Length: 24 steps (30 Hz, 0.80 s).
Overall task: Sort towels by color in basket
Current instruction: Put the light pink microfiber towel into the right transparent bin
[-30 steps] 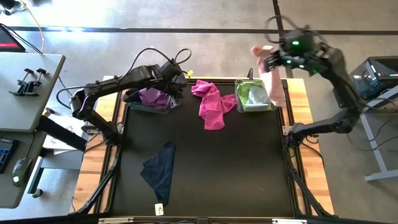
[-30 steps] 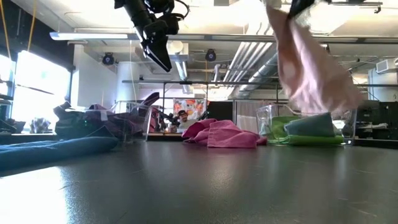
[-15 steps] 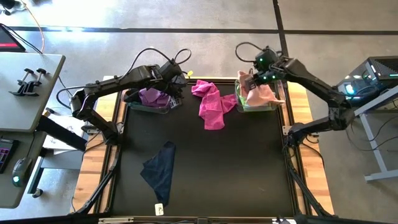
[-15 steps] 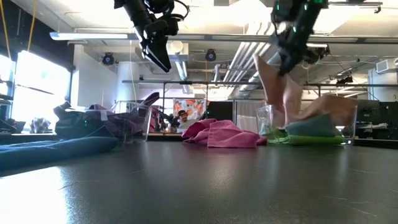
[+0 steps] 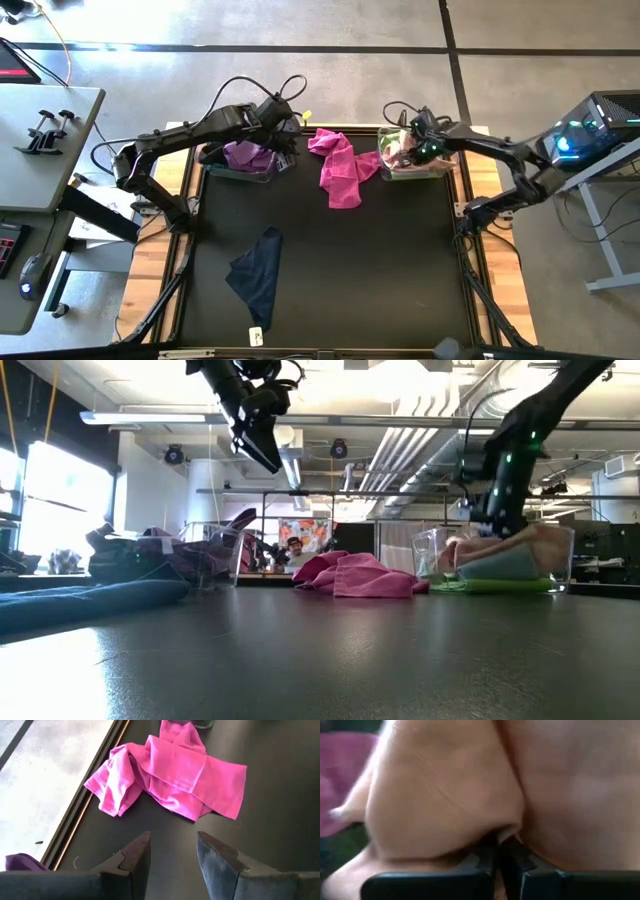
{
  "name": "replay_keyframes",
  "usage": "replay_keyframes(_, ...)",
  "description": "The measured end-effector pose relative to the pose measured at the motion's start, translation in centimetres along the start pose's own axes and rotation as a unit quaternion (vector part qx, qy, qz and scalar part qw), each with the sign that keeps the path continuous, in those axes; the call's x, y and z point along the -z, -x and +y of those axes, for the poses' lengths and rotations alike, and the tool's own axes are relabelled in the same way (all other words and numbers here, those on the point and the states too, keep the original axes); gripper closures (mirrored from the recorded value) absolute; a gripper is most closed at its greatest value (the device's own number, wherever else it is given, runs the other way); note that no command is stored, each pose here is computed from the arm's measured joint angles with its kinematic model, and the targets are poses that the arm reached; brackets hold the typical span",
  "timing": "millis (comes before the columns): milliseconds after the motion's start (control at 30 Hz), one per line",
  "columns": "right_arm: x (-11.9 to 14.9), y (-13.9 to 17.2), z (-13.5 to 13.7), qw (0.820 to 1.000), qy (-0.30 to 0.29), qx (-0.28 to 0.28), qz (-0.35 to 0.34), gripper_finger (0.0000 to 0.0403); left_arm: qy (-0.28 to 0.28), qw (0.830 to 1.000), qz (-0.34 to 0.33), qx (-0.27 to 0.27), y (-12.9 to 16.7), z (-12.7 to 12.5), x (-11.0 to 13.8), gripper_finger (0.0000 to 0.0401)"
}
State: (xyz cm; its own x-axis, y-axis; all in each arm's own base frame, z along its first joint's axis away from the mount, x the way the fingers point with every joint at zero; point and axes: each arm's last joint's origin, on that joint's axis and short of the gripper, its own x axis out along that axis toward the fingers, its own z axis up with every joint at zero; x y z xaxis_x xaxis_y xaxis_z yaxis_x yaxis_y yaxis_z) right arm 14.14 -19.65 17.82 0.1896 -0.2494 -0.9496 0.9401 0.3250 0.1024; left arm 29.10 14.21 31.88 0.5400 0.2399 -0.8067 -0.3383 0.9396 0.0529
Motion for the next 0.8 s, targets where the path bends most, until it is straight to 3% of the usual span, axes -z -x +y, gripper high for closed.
replay_keyframes(100, -0.2, -1.6, -0.5, 0.999, 0.013, -0.003, 0.038, 0.0364, 0.000, 1.000, -0.021, -0.001, 0.6, -0.2, -0.3, 0.0256)
replay_keyframes(200, -1.3, -1.1, -0.5, 0.995, 0.032, -0.008, 0.091, 0.0335, 0.016, 0.999, -0.051, -0.008, 1.4, -0.1, -0.6, 0.0256)
replay_keyframes(300, -2.7, 1.3, -0.4, 0.988, 0.072, -0.009, 0.138, 0.0312, 0.065, 0.995, -0.072, -0.024, 2.8, 0.0, -1.2, 0.0256)
replay_keyframes(600, -7.0, 9.6, -0.6, 0.987, 0.134, -0.015, 0.086, 0.0264, 0.098, 0.973, -0.131, -0.160, 4.8, 1.1, -2.5, 0.0256)
replay_keyframes(700, -7.2, 9.9, -0.3, 0.982, 0.150, -0.081, 0.077, 0.0252, 0.115, 0.967, -0.136, -0.184, 4.9, 1.8, -2.5, 0.0256)
replay_keyframes(800, -6.6, 7.9, 0.4, 0.971, 0.157, -0.165, 0.073, 0.0250, 0.150, 0.960, -0.146, -0.188, 4.9, 2.3, -2.6, 0.0256)
